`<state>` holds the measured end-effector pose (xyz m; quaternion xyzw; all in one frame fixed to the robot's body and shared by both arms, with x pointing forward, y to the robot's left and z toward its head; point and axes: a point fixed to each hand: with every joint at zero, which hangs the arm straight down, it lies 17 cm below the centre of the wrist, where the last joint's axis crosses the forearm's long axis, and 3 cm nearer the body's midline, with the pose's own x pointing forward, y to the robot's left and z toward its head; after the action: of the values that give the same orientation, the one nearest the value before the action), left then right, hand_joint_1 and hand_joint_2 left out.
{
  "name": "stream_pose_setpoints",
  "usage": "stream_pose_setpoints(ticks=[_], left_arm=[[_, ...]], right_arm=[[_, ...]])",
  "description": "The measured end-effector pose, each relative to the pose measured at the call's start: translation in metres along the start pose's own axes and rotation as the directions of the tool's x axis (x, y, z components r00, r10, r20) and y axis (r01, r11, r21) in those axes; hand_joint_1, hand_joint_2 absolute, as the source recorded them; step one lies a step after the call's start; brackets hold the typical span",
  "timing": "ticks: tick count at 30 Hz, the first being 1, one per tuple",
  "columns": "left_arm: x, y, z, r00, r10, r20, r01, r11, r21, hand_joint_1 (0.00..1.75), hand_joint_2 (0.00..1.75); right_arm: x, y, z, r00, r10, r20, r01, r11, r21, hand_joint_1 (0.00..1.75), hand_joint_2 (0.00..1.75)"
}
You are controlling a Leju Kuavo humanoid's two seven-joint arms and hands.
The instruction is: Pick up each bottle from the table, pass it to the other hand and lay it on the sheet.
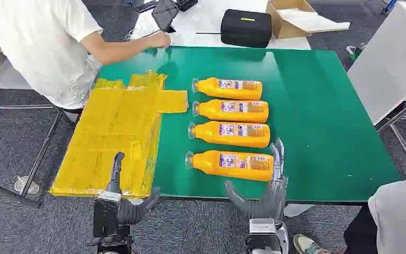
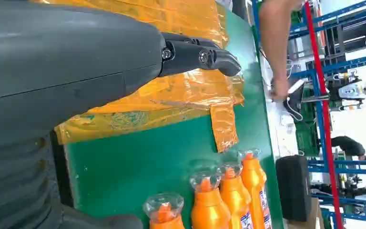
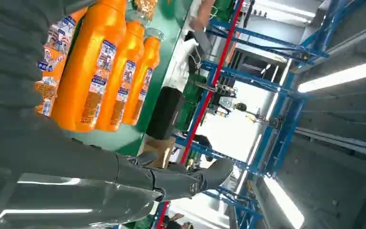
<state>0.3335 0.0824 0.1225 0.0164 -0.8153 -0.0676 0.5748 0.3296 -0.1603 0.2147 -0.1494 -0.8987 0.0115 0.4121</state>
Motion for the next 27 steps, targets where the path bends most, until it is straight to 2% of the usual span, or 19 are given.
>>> stream_pose_setpoints(ticks=[9, 14, 21, 27], left_arm=[[0.000, -0.001, 0.000, 1.000, 0.003, 0.001, -0.003, 1.000, -0.008, 0.00, 1.75], [-0.007, -0.006, 0.000, 1.000, -0.013, -0.027, 0.012, 0.999, -0.035, 0.00, 1.75], [-0.020, -0.017, -0.001, 0.998, -0.047, -0.036, 0.043, 0.995, -0.095, 0.00, 1.75], [-0.028, -0.019, -0.001, 0.997, -0.059, -0.049, 0.053, 0.993, -0.106, 0.00, 1.75]], right_arm=[[0.001, 0.001, 0.000, 1.000, 0.013, 0.011, -0.013, 1.000, 0.008, 0.00, 1.75], [-0.001, 0.002, 0.002, 0.997, 0.067, 0.038, -0.068, 0.997, 0.035, 0.00, 1.75], [-0.045, 0.006, 0.009, 0.973, 0.231, 0.023, -0.232, 0.962, 0.145, 0.00, 1.75], [-0.069, 0.001, 0.013, 0.960, 0.279, -0.009, -0.274, 0.947, 0.169, 0.00, 1.75]])
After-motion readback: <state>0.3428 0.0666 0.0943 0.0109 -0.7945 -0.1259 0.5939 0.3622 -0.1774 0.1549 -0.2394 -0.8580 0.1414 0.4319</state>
